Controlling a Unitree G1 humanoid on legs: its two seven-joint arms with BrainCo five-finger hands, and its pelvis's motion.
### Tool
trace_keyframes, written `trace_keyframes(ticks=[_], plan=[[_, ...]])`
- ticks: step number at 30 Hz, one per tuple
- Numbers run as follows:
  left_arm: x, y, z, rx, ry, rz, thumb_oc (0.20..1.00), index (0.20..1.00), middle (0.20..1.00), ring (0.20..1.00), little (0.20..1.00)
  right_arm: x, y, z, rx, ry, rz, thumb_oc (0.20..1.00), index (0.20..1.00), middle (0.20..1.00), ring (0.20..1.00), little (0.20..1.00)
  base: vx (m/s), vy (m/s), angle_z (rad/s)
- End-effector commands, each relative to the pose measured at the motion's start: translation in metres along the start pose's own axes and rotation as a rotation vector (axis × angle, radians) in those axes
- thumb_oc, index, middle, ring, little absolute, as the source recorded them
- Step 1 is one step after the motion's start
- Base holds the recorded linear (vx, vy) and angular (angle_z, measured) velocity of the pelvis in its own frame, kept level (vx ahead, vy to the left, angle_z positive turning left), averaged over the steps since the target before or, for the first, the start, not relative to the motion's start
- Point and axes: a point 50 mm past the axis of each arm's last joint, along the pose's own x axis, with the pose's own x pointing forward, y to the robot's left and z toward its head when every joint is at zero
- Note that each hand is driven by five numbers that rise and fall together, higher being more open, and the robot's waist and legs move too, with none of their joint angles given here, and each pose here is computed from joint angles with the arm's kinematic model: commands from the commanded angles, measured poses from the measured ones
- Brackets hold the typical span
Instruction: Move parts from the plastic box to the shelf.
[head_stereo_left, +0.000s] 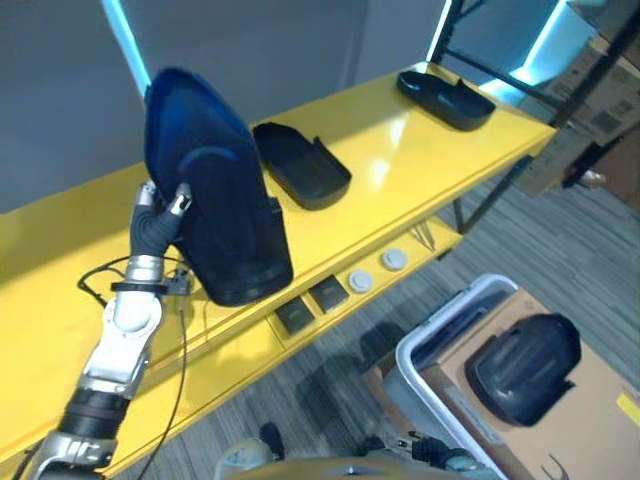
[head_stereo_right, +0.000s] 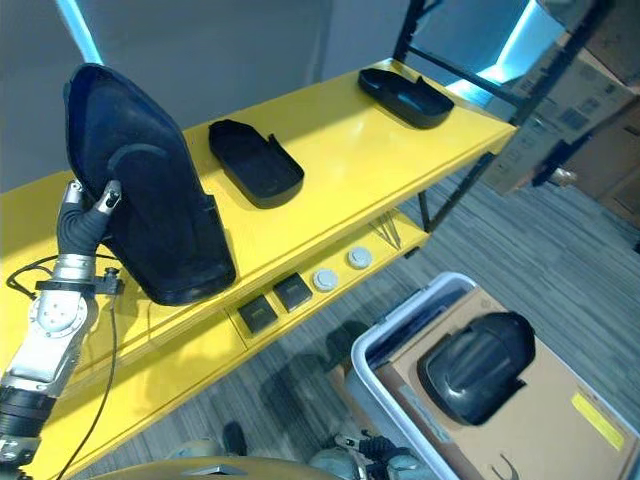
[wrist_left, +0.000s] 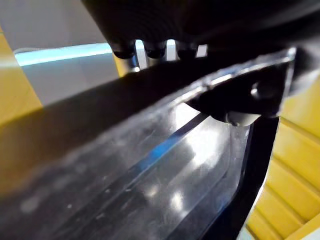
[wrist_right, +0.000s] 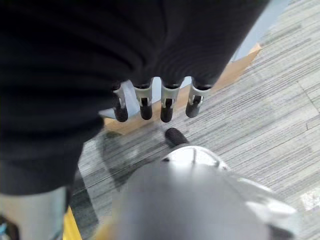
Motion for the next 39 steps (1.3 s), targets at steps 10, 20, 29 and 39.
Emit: trace_keyframes(ticks=[10,20,29,39], plan=[[0.03,-0.032,0.056,-0.111,-0.296,-0.149,0.2,0.2,0.2,0.2,0.2,-0.002,-0.002,-0.021,0.074,0.047,-0.004,1.0,1.0,1.0,1.0,1.0,0.06,0.04,0.33],[0.026,-0.034,0.051,-0.088,-0.232,-0.109,0.2,0.2,0.2,0.2,0.2,-0.002,0.005,-0.032,-0.035,0.158,0.027,1.0,1.0,1.0,1.0,1.0,0.01,-0.106,0.98],[0.012,-0.027,0.043,-0.082,-0.199,-0.116,0.2,0.2,0.2,0.2,0.2,-0.002,-0.021,-0.011,0.099,0.113,-0.015,1.0,1.0,1.0,1.0,1.0,0.01,0.144,0.83],[0.024,-0.005,0.026,-0.013,-0.022,-0.234,0.2,0.2,0.2,0.2,0.2,-0.003,-0.012,-0.026,0.087,0.155,-0.01,1.0,1.0,1.0,1.0,1.0,0.12,0.176,-0.13]])
